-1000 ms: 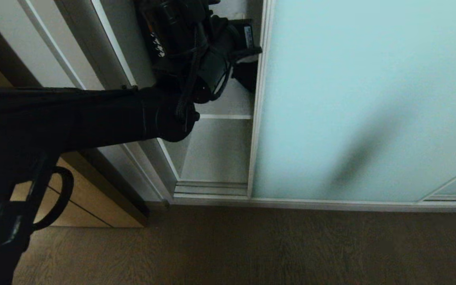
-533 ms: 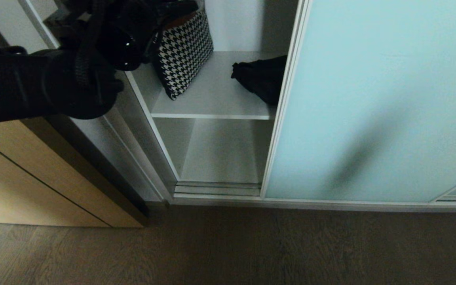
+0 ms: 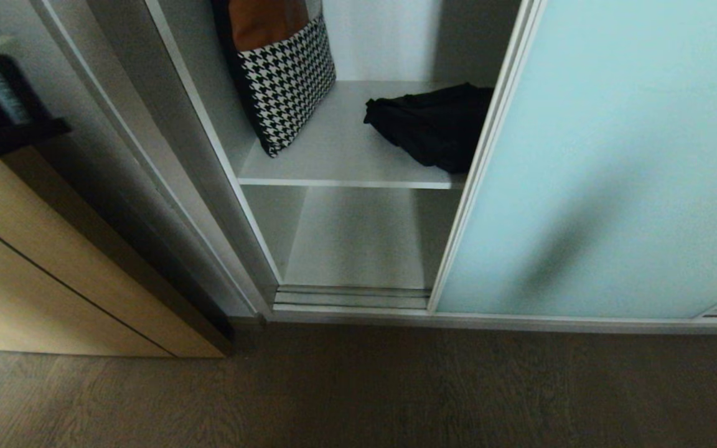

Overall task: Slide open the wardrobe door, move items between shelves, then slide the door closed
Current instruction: Open the door

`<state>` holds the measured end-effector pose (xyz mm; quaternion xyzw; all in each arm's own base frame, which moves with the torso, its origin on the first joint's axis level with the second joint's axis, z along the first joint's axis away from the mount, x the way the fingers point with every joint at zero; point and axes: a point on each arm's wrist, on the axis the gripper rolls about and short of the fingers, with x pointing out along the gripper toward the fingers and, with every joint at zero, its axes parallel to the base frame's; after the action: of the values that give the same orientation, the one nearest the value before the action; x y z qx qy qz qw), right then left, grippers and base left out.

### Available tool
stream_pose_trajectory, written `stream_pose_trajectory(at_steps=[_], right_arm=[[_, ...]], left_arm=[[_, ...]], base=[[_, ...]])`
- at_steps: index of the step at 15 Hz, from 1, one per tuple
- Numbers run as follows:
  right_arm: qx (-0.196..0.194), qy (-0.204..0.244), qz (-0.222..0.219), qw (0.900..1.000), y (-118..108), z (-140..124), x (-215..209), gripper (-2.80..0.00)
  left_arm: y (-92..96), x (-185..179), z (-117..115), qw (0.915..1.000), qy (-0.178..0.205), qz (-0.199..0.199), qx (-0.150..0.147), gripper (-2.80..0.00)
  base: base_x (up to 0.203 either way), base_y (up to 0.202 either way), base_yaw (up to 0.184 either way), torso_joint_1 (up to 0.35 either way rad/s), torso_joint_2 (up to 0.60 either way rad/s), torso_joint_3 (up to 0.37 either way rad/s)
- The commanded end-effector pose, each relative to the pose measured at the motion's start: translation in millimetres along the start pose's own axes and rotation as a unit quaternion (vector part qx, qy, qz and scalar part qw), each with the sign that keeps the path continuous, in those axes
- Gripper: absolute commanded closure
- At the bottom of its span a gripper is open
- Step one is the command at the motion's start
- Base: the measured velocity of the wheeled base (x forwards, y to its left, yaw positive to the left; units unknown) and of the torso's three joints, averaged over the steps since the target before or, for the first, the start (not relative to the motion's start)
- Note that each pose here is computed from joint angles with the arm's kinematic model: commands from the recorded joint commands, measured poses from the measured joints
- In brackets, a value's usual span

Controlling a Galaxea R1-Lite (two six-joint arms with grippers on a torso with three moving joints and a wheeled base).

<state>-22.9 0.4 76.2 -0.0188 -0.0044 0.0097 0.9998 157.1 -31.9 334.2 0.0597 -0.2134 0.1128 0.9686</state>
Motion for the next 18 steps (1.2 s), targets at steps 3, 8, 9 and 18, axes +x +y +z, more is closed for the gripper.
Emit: stream_pose_trajectory(at_steps=[3, 8, 9, 18], right_arm=[[0.0, 0.0, 0.0, 1.0, 0.0, 0.0, 0.0, 0.0], [0.0, 0.0, 0.0, 1.0, 0.0, 0.0, 0.0, 0.0], [0.0, 0.0, 0.0, 1.0, 0.0, 0.0, 0.0, 0.0], [0.0, 0.0, 0.0, 1.0, 0.0, 0.0, 0.0, 0.0]], left_arm=[[65.3, -128.0, -0.6, 0.9942, -0.053, 0.091, 0.018, 0.0], [79.0, -225.8, -57.3, 0.9932, 0.006, 0.11, 0.036, 0.0], [77.3, -234.6, -75.7, 0.9921, 0.047, 0.109, 0.041, 0.0], [61.9, -256.4, -150.3, 0.9904, 0.131, -0.041, -0.017, 0.0]], base=[[0.0, 0.0, 0.0, 0.0, 0.0, 0.0], [0.0, 0.0, 0.0, 0.0, 0.0, 0.0], [0.0, 0.0, 0.0, 0.0, 0.0, 0.0], [0.0, 0.0, 0.0, 0.0, 0.0, 0.0]])
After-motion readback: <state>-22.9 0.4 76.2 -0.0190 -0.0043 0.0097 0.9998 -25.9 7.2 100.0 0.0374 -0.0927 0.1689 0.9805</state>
